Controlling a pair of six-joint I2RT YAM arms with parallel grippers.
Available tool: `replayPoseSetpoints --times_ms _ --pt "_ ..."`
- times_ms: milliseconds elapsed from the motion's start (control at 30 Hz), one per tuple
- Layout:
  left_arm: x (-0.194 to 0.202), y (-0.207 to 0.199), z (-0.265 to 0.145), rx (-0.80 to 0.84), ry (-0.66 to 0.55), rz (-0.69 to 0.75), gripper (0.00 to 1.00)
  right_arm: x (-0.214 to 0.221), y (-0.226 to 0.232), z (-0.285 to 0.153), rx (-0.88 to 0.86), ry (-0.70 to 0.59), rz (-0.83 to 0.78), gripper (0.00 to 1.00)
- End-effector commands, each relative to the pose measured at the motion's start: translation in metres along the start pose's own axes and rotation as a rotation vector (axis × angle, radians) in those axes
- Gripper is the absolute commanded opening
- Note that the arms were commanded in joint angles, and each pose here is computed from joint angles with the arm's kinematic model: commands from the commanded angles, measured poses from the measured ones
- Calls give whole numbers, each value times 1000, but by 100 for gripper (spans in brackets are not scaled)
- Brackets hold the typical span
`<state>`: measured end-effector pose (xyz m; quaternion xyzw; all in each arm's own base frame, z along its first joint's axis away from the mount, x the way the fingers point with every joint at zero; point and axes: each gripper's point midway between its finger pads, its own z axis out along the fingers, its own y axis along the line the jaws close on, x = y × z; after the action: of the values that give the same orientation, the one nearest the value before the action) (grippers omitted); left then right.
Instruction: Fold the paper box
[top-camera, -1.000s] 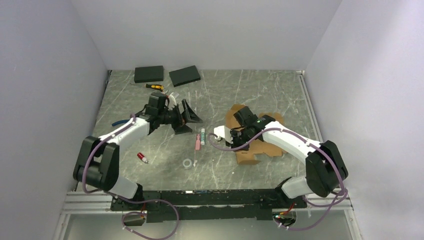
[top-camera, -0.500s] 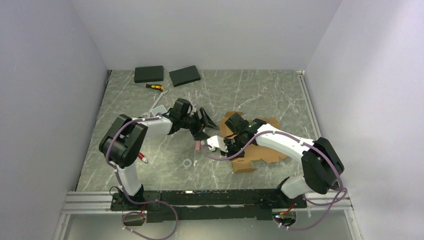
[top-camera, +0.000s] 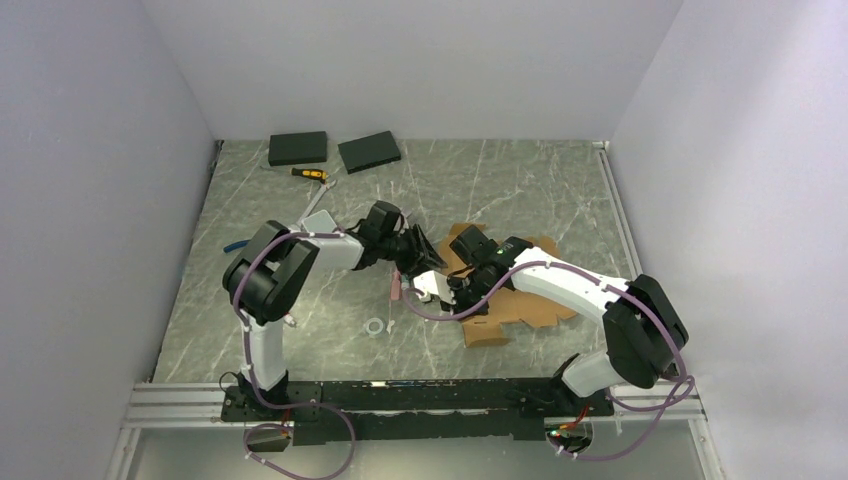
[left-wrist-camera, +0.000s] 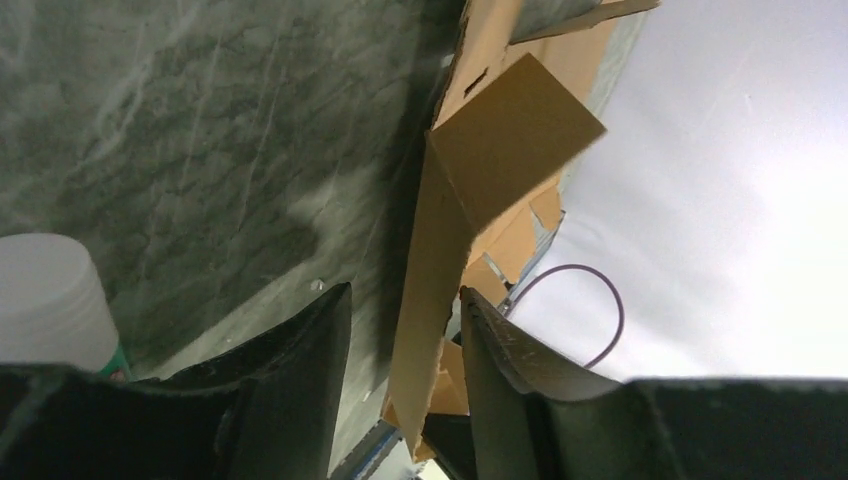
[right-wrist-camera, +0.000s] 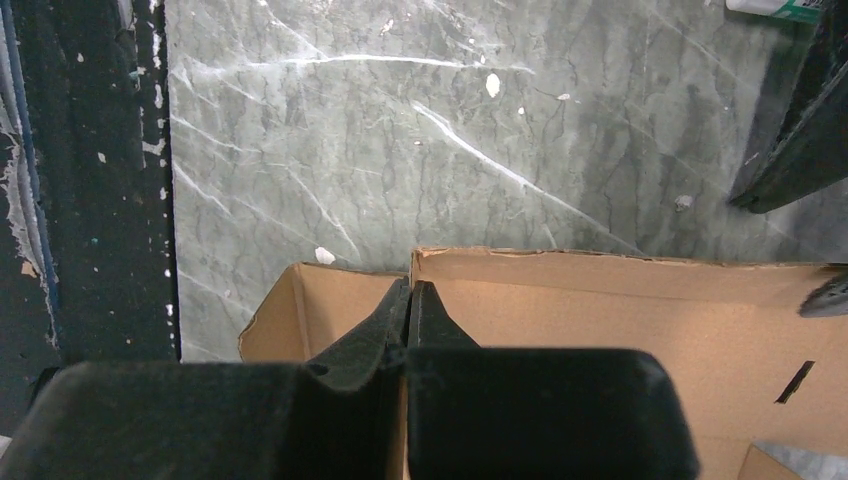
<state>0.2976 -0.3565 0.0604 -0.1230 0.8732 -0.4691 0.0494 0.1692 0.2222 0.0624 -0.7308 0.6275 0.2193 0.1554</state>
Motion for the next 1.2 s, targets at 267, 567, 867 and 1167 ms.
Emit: replayPoseSetpoints --times_ms 267,567,867,1167 --pt "-7 -10 12 -43 -96 171 1 -17 3 -7 -33 -51 -45 1" --pt "-6 -2 3 -26 -172 231 0 -25 6 -35 -53 -120 -35 51" --pt "2 14 0 -76 -203 360 0 -29 -17 -106 90 -384 80 59" --pt "11 12 -8 -98 -272 561 0 -25 -45 -174 247 -671 265 67"
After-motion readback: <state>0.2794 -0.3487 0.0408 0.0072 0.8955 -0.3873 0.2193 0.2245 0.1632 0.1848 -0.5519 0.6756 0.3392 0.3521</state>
